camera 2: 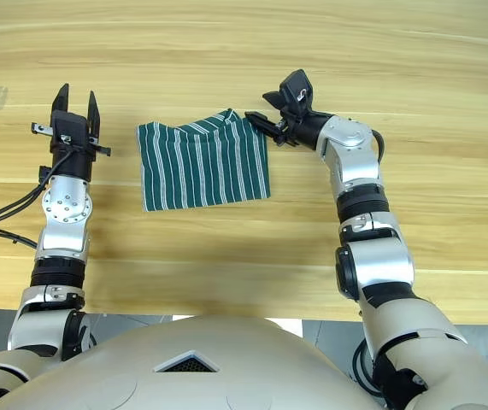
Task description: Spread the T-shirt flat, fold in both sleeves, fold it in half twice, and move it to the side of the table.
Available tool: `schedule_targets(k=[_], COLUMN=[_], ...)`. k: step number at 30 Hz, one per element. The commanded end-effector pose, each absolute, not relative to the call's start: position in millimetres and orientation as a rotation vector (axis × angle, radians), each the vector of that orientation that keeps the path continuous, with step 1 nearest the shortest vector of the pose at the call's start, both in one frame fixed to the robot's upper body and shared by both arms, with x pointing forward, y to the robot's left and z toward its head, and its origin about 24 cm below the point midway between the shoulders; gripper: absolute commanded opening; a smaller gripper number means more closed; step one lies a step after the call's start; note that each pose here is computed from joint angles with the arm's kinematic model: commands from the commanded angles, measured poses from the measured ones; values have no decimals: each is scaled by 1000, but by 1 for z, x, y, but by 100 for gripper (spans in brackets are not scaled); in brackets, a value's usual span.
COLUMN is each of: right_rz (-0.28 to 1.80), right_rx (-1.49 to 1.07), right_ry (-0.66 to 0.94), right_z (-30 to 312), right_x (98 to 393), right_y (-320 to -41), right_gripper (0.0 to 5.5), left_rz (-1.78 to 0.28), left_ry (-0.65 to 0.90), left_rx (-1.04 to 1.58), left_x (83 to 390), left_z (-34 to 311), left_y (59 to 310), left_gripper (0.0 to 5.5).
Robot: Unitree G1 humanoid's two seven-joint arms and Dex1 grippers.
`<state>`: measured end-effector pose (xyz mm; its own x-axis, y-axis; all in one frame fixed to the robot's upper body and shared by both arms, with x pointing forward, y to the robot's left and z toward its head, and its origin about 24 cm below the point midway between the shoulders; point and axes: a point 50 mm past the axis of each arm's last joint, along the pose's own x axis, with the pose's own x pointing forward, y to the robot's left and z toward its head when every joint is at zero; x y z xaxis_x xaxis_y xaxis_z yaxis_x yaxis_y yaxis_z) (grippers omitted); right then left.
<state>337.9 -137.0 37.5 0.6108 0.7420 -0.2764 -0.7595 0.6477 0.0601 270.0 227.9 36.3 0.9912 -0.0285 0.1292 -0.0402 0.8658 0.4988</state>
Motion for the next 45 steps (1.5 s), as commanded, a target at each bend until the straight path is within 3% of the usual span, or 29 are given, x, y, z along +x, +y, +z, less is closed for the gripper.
schedule_targets(k=[1, 9, 12, 33, 45], right_rz=[877, 868, 879, 888, 739], right_rx=[-103, -138, -145, -128, -177], right_ry=[307, 399, 419, 220, 273], right_z=[36, 14, 8, 49, 39], right_x=[339, 333, 329, 348, 354], right_y=[-134, -134, -131, -135, -150], right_gripper=[206, 38, 2, 2, 2], left_rz=[-4, 1, 2, -8, -16], left_ry=[-120, -118, -115, -82, -66], left_rx=[529, 527, 526, 520, 520], left_x=[268, 268, 268, 269, 265], left_z=[32, 30, 29, 17, 11], left_y=[225, 224, 224, 220, 219], left_gripper=[179, 179, 179, 179, 179])
